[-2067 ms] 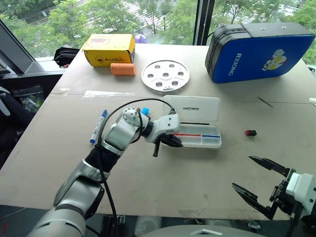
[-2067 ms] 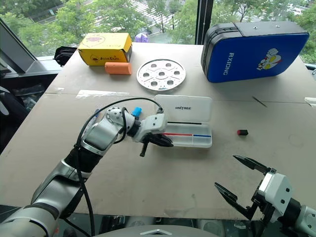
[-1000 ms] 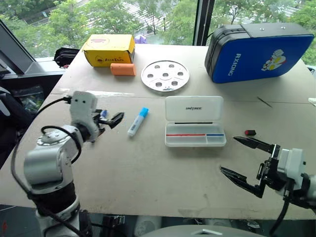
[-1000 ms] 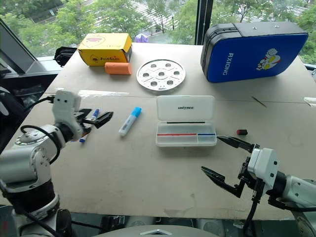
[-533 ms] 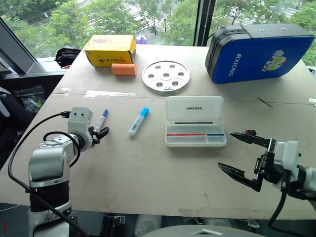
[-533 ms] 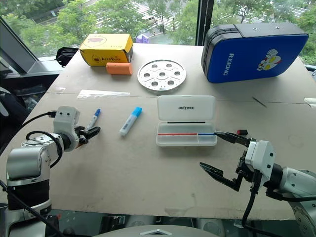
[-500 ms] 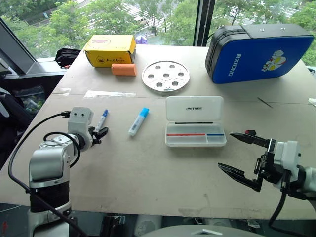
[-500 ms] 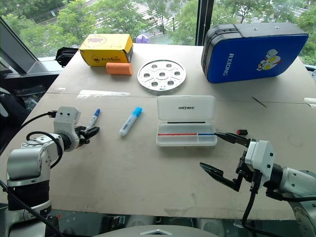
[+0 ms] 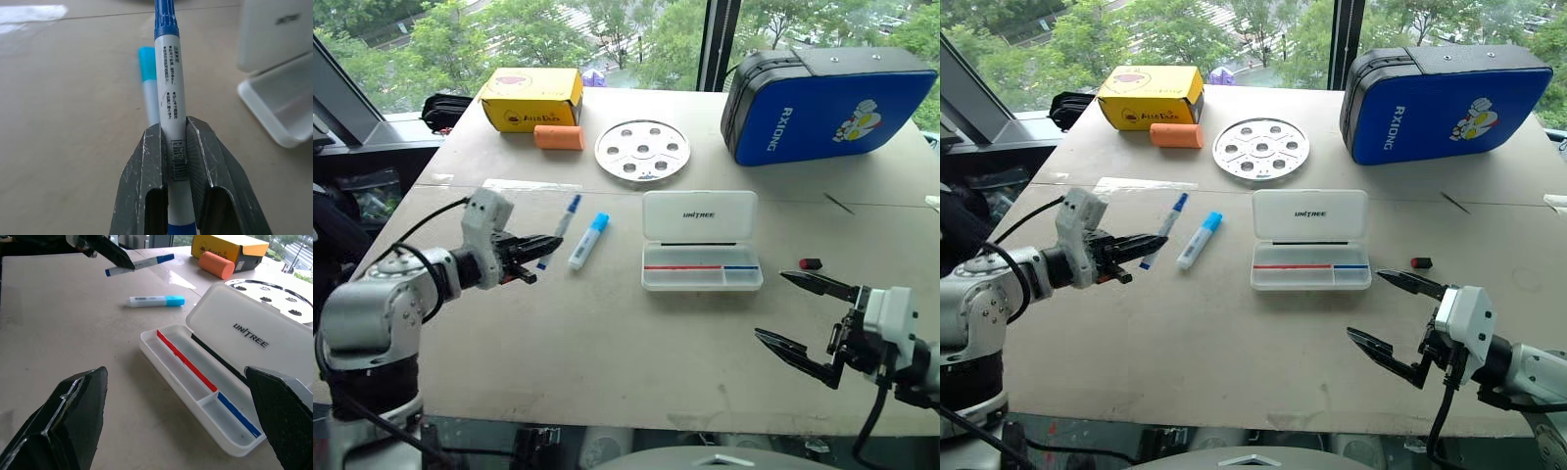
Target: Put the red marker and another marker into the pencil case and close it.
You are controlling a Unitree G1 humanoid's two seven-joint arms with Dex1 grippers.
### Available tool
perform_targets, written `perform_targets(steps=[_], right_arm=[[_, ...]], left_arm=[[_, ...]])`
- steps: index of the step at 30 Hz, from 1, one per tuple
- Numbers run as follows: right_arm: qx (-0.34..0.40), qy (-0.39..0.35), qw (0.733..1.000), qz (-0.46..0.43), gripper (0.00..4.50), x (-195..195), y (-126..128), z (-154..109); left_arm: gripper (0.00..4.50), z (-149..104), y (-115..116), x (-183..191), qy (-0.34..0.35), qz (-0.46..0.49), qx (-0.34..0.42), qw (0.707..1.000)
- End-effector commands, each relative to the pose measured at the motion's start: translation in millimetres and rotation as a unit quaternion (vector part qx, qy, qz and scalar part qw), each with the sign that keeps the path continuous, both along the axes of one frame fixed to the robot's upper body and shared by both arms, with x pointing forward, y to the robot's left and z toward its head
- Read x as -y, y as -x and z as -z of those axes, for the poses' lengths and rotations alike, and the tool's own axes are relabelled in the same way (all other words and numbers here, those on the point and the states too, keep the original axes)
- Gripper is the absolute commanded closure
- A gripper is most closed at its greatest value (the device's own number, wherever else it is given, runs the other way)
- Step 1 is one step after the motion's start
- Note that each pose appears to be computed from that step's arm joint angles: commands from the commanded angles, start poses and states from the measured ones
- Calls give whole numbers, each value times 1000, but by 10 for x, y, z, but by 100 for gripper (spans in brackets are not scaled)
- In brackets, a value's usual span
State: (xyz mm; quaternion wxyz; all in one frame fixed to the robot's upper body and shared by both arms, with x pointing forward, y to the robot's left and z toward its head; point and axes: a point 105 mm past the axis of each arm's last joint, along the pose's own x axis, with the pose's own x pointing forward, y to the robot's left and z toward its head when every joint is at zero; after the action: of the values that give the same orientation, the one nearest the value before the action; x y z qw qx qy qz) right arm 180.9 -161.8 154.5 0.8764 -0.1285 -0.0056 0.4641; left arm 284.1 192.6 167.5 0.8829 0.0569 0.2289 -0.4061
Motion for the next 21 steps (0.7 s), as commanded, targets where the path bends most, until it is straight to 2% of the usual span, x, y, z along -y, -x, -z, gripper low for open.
perform_targets(steps=[1,7,13,18,20,21], right_arm=[[28,7,1000,9,0,64,77,-122],[24,27,999,36,0,252,161,-137],[21,43,998,44,0,348,243,-168],[19,55,997,46,0,412,261,-178],[19,58,997,45,0,437,257,-183],[20,59,997,42,0,438,250,-190]], left_arm=[[448,-1,5,567,-53,166,7,985],[448,68,-295,1077,-133,304,41,943],[448,213,-602,1487,-181,339,60,921],[448,285,-681,1597,-197,351,58,914],[346,278,-706,1608,-199,347,65,914],[315,243,-709,1595,-194,342,68,917]])
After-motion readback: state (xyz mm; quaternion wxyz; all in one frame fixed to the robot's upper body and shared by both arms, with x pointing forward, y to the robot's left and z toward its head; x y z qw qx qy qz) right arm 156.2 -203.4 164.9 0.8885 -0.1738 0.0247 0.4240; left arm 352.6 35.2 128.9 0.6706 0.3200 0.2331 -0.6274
